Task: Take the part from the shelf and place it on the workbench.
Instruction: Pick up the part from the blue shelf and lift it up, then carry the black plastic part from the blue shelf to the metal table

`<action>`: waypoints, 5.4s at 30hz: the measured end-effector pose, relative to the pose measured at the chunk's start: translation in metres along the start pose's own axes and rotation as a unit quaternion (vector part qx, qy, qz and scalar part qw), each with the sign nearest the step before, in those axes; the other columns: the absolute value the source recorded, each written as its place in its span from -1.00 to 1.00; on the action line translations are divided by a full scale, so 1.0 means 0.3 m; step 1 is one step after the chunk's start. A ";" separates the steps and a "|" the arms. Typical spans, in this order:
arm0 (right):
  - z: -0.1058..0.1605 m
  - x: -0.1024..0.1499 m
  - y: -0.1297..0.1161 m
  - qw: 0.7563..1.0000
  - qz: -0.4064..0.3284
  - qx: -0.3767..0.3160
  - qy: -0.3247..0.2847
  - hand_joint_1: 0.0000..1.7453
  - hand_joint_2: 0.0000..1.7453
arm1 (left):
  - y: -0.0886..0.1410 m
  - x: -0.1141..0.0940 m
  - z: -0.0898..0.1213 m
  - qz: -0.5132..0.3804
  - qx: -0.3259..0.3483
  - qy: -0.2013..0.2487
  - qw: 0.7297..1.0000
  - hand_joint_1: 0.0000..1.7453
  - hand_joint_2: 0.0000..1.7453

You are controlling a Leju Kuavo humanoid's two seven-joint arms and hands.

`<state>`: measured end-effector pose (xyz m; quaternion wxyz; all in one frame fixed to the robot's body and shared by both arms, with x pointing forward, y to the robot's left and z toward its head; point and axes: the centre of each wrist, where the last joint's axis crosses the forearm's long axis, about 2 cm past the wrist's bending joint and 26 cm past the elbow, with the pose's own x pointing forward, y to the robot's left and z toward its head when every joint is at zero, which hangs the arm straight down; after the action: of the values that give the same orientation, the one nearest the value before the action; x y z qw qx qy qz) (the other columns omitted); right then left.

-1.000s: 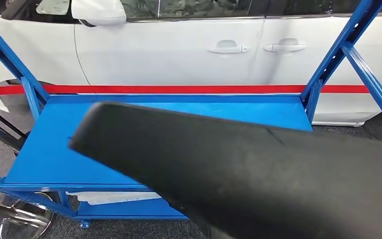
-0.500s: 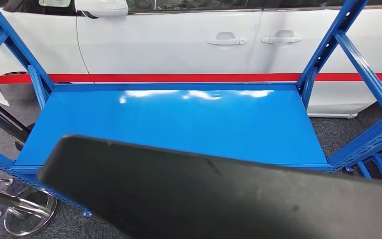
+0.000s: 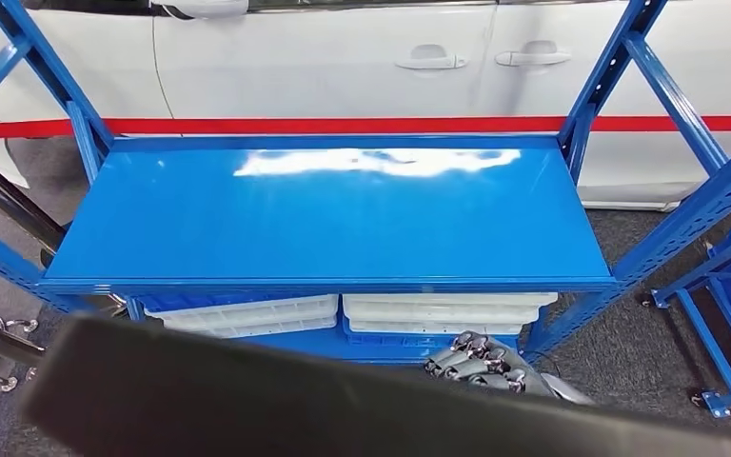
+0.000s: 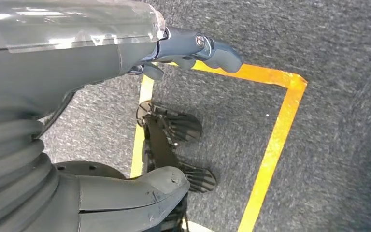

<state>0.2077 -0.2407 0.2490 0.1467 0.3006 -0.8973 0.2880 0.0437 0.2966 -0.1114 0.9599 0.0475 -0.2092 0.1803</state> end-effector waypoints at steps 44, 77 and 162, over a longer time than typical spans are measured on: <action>-0.027 0.015 -0.055 0.999 0.041 -0.005 0.007 1.00 1.00 | 0.050 0.034 -0.013 -0.026 0.002 -0.022 0.999 -1.00 1.00; -0.061 -0.018 -0.055 0.999 0.031 0.028 0.008 1.00 1.00 | 0.112 0.066 -0.023 -0.017 0.040 -0.030 0.999 -1.00 1.00; 0.102 0.065 0.031 0.998 -0.033 0.021 0.048 1.00 1.00 | 0.148 0.050 -0.017 -0.021 0.072 -0.014 0.997 -1.00 1.00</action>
<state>0.1840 -0.2620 0.2293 0.1931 0.3188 -0.8726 0.3157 0.0420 0.3437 -0.1090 0.9545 0.1236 -0.2081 0.1743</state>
